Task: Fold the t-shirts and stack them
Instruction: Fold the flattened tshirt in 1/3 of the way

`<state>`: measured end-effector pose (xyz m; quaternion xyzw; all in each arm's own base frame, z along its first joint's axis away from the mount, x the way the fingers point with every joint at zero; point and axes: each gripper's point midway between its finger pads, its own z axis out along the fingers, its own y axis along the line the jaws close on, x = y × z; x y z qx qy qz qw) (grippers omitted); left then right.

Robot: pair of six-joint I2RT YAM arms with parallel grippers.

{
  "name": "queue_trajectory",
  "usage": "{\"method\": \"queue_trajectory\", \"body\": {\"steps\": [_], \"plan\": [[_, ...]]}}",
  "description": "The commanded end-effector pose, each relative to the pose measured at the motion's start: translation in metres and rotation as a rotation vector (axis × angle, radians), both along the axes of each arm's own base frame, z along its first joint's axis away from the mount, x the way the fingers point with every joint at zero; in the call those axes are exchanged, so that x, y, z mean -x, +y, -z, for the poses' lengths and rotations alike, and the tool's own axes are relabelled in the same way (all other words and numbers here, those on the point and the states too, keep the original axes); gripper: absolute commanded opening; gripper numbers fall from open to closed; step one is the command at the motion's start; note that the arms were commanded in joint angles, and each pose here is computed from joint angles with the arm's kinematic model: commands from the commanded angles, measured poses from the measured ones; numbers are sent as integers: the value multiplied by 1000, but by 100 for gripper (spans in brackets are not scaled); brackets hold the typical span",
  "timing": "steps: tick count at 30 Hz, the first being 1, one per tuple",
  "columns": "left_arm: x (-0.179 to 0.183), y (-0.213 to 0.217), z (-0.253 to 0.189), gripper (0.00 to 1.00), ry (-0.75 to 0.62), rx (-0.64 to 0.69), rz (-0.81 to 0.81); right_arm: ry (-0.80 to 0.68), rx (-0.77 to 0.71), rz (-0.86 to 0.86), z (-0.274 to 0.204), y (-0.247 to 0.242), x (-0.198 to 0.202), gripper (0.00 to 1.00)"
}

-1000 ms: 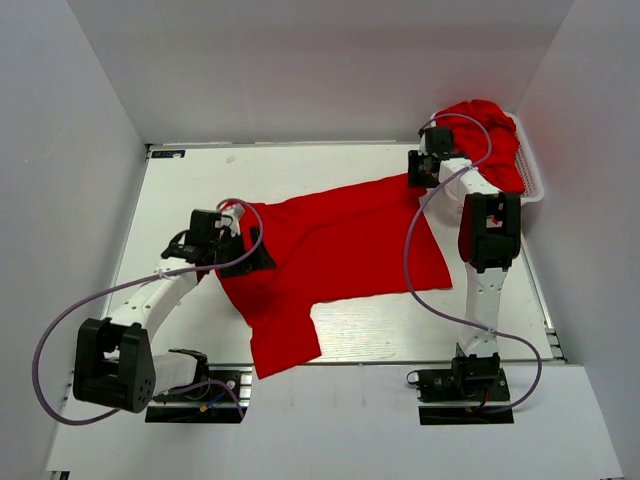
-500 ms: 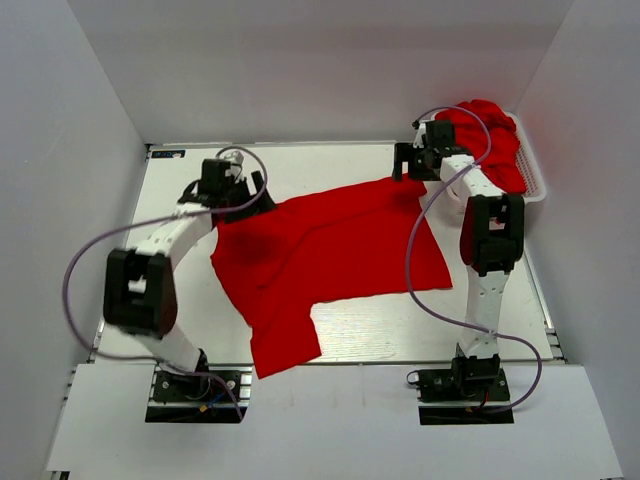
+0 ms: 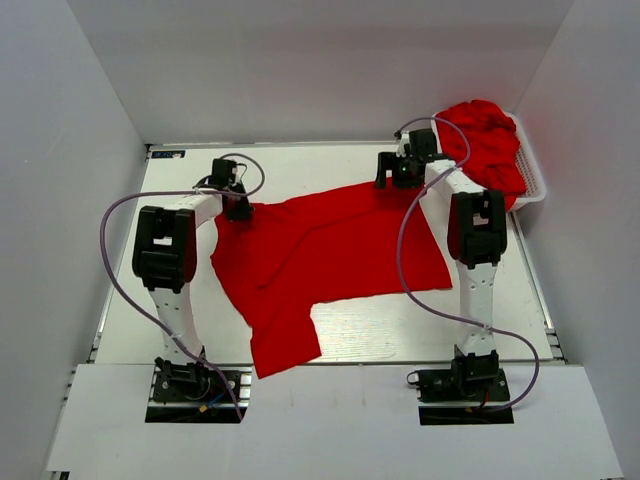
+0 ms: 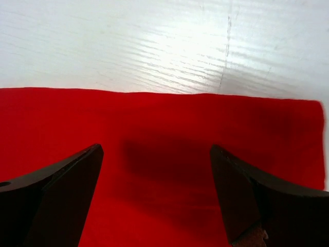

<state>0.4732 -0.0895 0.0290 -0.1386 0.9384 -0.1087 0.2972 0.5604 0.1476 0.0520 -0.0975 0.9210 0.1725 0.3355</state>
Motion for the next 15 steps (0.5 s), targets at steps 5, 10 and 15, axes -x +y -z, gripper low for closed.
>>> {"method": "queue_trajectory", "body": {"steps": [5, 10, 15], "plan": [[-13, 32, 38, 0, 88, -39, -77, 4, -47, 104, 17, -5, -21, 90], [-26, 66, 37, 0, 70, -98, -164, 19, -22, 215, 29, -20, -26, 90], [-56, 86, 37, 0, 53, -98, -193, 25, -27, 260, 37, -25, -31, 90]]}}
